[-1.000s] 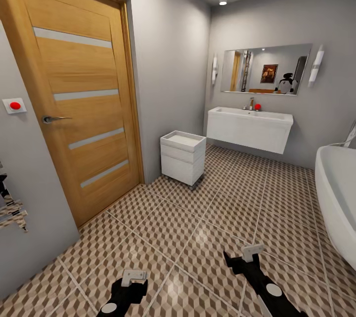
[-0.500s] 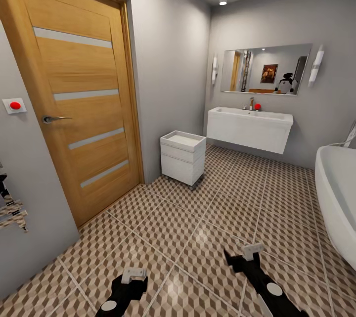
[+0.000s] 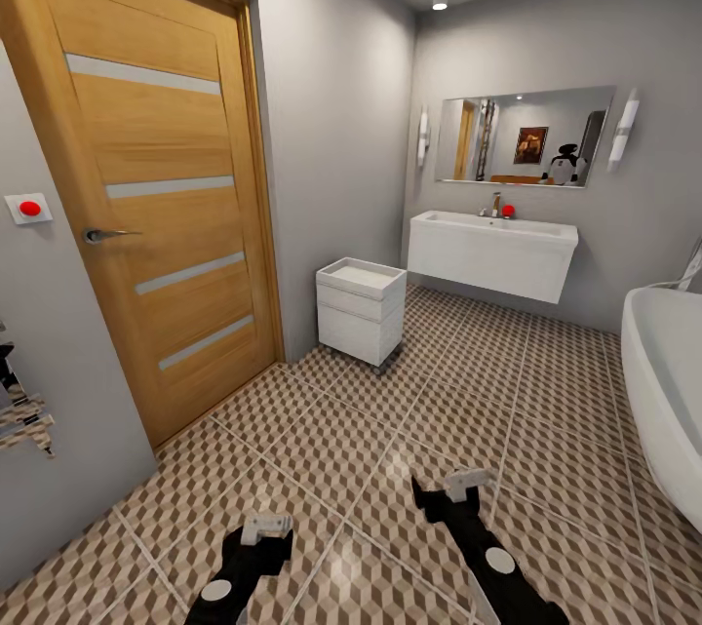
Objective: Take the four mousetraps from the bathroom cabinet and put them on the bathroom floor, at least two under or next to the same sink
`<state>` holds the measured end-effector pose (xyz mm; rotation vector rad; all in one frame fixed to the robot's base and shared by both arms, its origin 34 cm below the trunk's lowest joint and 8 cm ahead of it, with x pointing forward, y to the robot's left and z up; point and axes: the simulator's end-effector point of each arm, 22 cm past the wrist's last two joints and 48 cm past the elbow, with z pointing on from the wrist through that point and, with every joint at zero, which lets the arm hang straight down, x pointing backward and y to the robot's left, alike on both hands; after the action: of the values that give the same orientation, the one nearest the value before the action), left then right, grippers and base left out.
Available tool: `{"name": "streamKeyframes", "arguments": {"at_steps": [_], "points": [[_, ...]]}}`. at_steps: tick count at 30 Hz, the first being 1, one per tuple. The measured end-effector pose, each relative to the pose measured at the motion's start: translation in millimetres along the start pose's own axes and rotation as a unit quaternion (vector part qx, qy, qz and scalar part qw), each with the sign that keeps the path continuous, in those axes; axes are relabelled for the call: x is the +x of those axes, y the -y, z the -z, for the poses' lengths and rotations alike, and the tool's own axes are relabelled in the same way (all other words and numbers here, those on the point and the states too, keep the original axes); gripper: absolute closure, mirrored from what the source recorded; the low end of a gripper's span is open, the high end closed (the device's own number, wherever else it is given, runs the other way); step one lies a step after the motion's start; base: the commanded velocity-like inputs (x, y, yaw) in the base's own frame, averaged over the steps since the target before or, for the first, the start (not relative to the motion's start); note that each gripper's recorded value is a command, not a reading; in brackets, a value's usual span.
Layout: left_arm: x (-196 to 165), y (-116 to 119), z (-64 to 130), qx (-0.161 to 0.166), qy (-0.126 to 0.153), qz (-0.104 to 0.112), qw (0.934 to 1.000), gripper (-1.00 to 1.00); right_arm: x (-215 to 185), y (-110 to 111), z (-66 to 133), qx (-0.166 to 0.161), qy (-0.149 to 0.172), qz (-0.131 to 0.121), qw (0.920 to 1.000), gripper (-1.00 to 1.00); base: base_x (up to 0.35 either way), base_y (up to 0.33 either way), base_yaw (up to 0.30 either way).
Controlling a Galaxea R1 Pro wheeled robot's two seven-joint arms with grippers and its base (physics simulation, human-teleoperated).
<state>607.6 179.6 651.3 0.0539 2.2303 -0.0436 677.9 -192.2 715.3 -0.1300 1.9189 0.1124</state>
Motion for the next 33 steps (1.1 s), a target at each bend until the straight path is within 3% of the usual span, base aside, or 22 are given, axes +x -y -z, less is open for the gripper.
{"name": "streamKeyframes", "arguments": {"at_steps": [6,10,17,33], "points": [[-6,-7,0.2,-0.004,0.006,-0.003,1.0000,-1.00,-13,4,-0.8,0.047,0.021,0.017,0.9985,-1.00,0.000,0.000,0.000],[-5,-12,0.0,-0.007,0.005,-0.006,0.9999,-1.00,-24,17,1.8,0.082,0.046,0.015,0.9955,-1.00,0.000,0.000,0.000],[-7,-13,0.1,-0.007,0.008,-0.007,0.9999,-1.00,-25,36,6.8,0.129,0.053,0.012,0.9902,-1.00,0.000,0.000,0.022],[-5,-10,-0.5,-0.004,0.007,-0.007,0.9999,-1.00,-27,40,7.3,0.138,0.057,0.014,0.9887,-1.00,0.000,0.000,0.264]]}}
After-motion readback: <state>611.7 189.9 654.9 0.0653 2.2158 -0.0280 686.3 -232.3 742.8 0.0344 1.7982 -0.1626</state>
